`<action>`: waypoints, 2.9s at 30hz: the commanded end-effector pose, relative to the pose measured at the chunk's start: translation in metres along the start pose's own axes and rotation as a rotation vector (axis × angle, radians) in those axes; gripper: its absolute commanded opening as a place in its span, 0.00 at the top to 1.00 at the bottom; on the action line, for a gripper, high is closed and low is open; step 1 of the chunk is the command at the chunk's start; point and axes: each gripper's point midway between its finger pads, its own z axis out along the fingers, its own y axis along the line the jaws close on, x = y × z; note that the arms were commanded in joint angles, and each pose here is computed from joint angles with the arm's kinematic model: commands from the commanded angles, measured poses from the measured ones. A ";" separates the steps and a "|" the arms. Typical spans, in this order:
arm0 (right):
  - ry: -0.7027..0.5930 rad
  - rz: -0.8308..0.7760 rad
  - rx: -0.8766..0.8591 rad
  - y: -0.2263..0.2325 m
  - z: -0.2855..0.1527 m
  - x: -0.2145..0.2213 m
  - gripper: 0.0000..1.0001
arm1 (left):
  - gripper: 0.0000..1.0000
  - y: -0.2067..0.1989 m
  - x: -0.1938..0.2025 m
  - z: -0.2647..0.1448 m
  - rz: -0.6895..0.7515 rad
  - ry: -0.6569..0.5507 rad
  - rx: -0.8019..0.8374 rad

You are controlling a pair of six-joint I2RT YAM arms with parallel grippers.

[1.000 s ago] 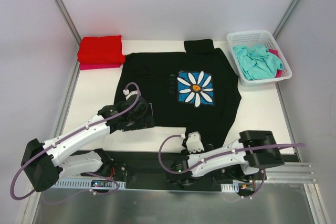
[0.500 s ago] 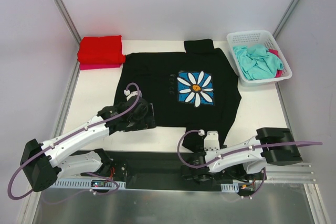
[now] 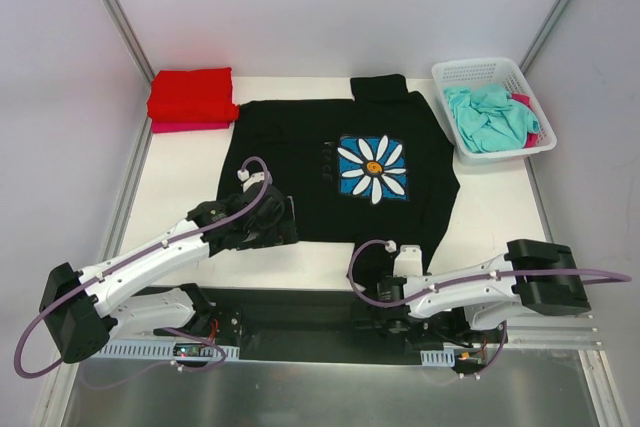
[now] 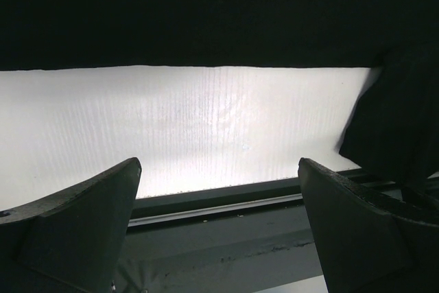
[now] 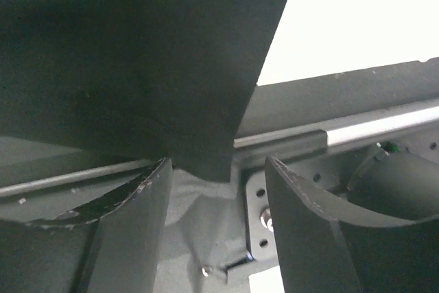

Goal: Fold and stack the t-shirts

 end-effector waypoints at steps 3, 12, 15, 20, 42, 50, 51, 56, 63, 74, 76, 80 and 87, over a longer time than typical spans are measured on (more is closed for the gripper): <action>0.082 0.020 -0.055 0.009 0.019 0.018 0.43 | 0.01 -0.007 -0.006 -0.005 -0.006 -0.021 0.005; 0.108 0.009 -0.065 0.014 0.025 0.019 0.67 | 0.01 -0.009 -0.005 -0.004 -0.002 -0.015 0.000; 0.105 0.011 -0.069 0.014 0.024 0.018 0.87 | 0.01 -0.011 -0.005 -0.004 0.000 -0.015 0.003; 0.088 -0.004 -0.055 0.013 0.019 0.012 0.99 | 0.01 -0.011 -0.005 -0.004 0.005 -0.012 0.002; -0.344 -0.085 0.108 -0.042 -0.083 -0.136 0.99 | 0.01 0.012 -0.010 -0.003 -0.042 -0.066 -0.089; -0.363 -0.039 0.119 -0.078 -0.076 -0.156 0.99 | 0.04 0.064 -0.021 0.005 -0.233 -0.078 -0.172; -0.361 -0.020 0.121 -0.082 -0.076 -0.159 0.99 | 0.06 0.073 -0.024 0.005 -0.262 -0.089 -0.190; -0.367 -0.033 0.141 -0.089 -0.074 -0.168 0.99 | 0.10 0.095 -0.032 0.009 -0.323 -0.116 -0.263; -0.328 -0.023 0.129 -0.092 -0.060 -0.166 0.99 | 0.11 0.121 -0.035 0.021 -0.409 -0.120 -0.349; -0.287 -0.016 0.082 -0.090 -0.048 -0.161 0.99 | 0.16 0.141 -0.068 0.031 -0.464 -0.146 -0.341; -0.282 -0.011 0.074 -0.091 -0.045 -0.161 0.99 | 0.16 0.148 -0.067 0.035 -0.484 -0.139 -0.342; -0.269 -0.006 0.065 -0.091 -0.042 -0.162 0.99 | 0.18 0.154 -0.061 0.040 -0.503 -0.126 -0.342; -0.259 -0.006 0.058 -0.088 -0.042 -0.165 0.99 | 0.20 0.145 -0.046 0.051 -0.554 -0.065 -0.287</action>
